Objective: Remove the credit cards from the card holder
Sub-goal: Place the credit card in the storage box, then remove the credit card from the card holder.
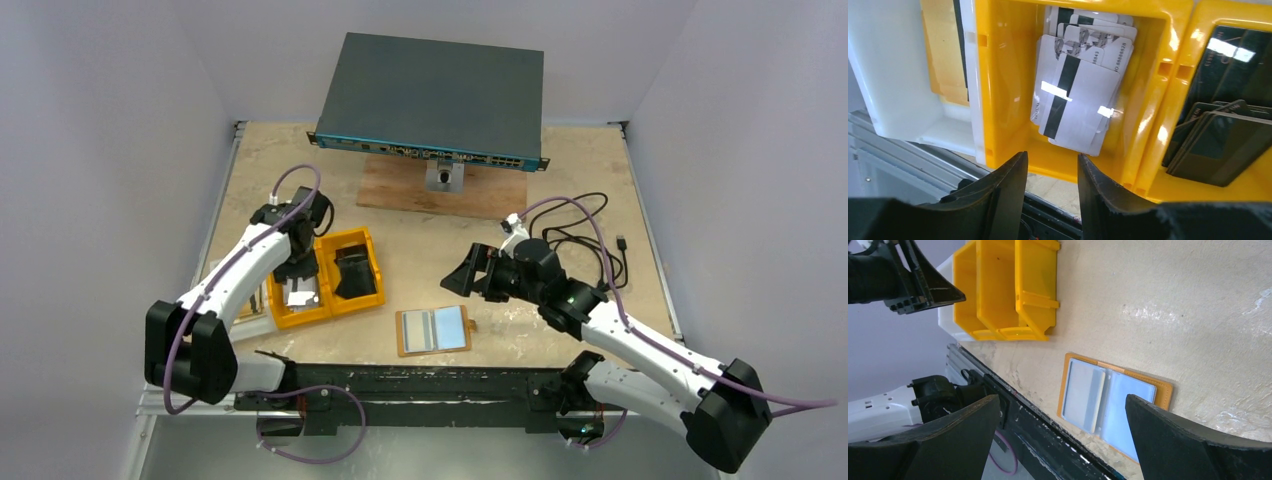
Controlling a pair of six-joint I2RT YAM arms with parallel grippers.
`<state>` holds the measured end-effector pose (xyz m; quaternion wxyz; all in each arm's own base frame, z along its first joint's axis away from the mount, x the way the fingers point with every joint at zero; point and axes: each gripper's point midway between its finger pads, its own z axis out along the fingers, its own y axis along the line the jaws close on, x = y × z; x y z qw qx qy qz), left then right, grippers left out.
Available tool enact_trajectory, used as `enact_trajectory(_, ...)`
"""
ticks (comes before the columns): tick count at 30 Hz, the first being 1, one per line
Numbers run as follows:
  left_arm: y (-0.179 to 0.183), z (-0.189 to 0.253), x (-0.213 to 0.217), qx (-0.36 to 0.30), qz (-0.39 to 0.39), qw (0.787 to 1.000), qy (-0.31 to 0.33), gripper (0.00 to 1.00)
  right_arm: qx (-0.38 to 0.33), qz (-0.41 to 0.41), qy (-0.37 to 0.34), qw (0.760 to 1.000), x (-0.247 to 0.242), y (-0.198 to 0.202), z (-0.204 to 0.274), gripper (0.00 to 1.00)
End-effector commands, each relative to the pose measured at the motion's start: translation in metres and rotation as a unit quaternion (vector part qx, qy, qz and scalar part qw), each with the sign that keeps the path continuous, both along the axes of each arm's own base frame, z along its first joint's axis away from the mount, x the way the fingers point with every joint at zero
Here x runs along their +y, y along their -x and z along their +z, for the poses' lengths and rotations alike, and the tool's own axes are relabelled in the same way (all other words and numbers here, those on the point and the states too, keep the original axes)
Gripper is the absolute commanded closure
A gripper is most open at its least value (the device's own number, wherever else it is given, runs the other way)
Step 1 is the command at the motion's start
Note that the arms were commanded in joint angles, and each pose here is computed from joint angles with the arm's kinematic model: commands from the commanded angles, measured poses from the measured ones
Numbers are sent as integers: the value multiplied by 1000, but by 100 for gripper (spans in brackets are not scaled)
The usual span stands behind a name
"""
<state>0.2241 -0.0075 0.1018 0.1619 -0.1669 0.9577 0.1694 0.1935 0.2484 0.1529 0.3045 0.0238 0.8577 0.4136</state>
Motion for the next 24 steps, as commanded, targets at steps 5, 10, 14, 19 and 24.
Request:
enact_trajectory(5,-1,25,-38,-70,-57,988,127,51,0,7,26,1000,4,-6,-4,1)
enact_trajectory(10,5,43,-87,-129,-124,946,268,39,9,25,50,998,16,2,-12,1)
enact_trajectory(14,14,59,-121,-152,-173,904,361,34,14,26,79,996,34,10,-19,1)
enact_trajectory(19,29,71,-149,-150,-208,859,442,33,39,23,119,992,50,20,-40,15)
enact_trajectory(24,41,77,-168,-145,-220,821,506,33,53,23,165,985,65,34,-61,29)
